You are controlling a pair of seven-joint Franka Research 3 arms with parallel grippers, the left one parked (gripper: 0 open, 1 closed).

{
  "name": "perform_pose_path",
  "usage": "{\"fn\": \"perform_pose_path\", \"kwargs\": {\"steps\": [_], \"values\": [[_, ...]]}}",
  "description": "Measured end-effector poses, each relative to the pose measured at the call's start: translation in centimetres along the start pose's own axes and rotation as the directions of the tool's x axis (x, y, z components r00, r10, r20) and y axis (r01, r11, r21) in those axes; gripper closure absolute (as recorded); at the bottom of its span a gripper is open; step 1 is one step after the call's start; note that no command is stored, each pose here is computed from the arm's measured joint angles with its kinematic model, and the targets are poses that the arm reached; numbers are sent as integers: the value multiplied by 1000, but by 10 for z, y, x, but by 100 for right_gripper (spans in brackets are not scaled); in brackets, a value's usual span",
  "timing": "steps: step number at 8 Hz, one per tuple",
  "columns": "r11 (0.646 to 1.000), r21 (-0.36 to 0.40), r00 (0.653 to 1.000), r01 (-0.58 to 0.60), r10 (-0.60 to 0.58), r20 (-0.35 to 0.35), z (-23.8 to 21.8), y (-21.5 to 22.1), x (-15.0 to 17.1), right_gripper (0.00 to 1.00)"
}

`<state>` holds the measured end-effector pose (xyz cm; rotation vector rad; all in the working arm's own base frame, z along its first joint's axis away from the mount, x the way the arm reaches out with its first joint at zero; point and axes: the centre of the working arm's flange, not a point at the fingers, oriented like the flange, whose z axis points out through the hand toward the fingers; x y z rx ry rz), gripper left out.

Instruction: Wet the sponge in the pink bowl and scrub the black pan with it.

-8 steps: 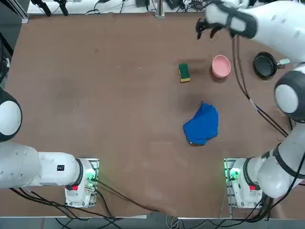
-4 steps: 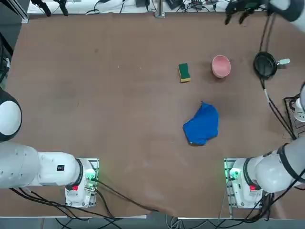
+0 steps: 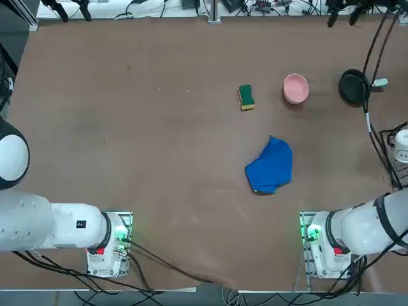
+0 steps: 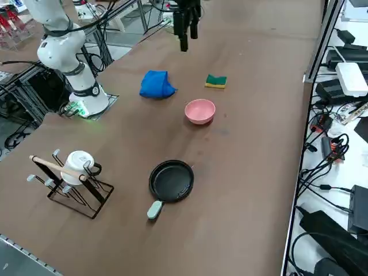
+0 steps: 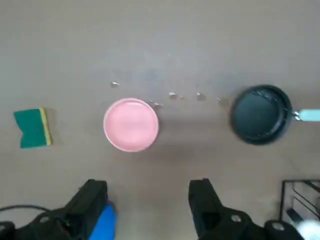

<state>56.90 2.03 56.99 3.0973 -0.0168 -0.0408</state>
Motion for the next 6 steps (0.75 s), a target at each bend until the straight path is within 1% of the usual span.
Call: {"fn": "perform_pose_path", "kwargs": {"steps": [1, 3, 4, 6], "values": [[1000, 7, 1000, -4, 4, 17, -8, 15, -9, 0], [998, 52, 999, -25, 23, 29, -29, 40, -32, 0], [998, 60, 999, -28, 27, 24, -38, 44, -41, 0], [998, 61, 1000, -6, 6, 8, -48, 32, -47, 0]]}}
